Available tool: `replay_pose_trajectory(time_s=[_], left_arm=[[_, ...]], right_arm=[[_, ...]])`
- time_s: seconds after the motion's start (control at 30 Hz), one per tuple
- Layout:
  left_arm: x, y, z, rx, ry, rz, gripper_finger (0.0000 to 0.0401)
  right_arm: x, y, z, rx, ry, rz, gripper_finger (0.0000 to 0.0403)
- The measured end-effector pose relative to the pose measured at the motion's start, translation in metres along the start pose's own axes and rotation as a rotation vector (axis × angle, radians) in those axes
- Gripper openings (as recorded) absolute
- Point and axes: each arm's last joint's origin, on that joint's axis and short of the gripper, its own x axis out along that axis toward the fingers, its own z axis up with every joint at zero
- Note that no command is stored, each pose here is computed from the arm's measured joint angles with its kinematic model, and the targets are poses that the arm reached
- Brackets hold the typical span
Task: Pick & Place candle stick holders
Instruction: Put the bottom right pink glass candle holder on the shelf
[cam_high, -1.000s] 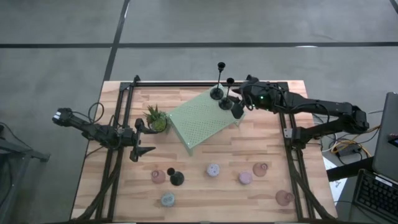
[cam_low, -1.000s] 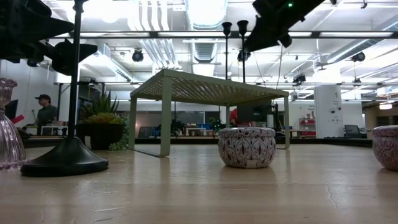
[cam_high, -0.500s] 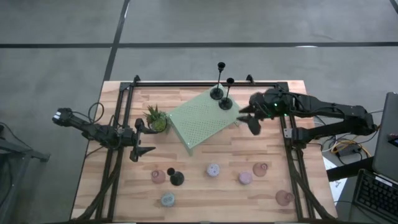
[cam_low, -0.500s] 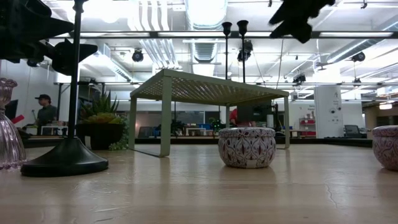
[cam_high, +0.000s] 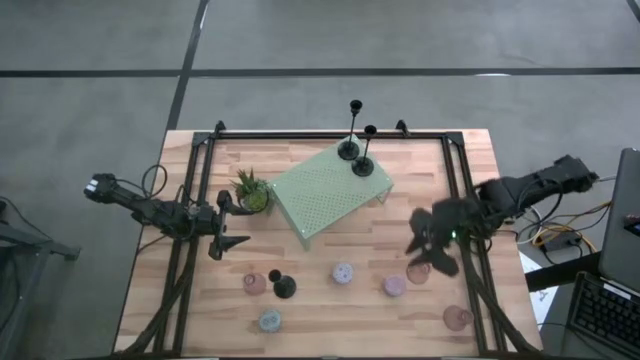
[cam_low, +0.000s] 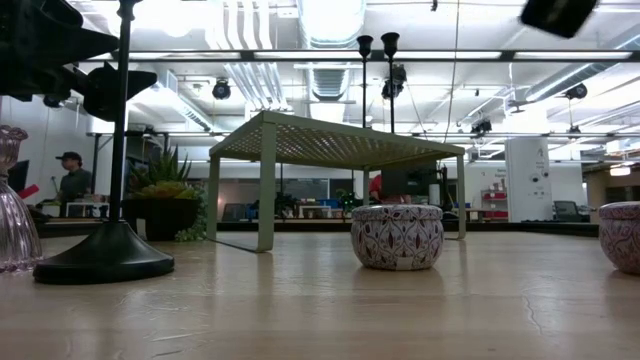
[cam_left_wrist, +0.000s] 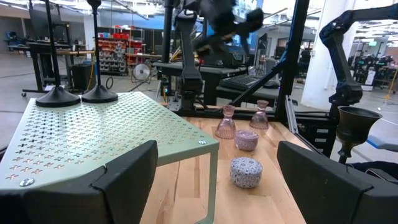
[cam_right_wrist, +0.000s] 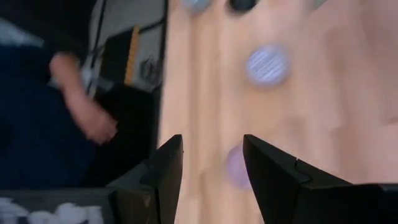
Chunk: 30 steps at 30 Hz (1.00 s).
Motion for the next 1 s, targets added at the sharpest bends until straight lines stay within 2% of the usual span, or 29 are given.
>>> replay_pose_trajectory(time_s=[0.1,0.37,0.5,0.83,1.0], left_arm=[[0.0,0.0,0.0,0.0,0.0,0.0,0.0335],[0.0,0.0,0.0,0.0,0.0,0.0,0.0335],[0.0,0.0,0.0,0.0,0.0,0.0,0.0335],[0.0,0.0,0.0,0.0,0.0,0.0,0.0335],[0.0,0.0,0.0,0.0,0.0,0.0,0.0335]], right_arm=[[0.014,0.017,-0.015,0.02,0.102,0.018,0.016],[0.052,0.046,-0.063,0.201,0.386,-0.137,0.0158],[0.065,0.058,-0.084,0.27,0.498,-0.178,0.0154],[0.075,0.066,-0.12,0.365,0.692,-0.343,0.0132],[0.078,0.07,-0.129,0.372,0.727,-0.368,0.0119]])
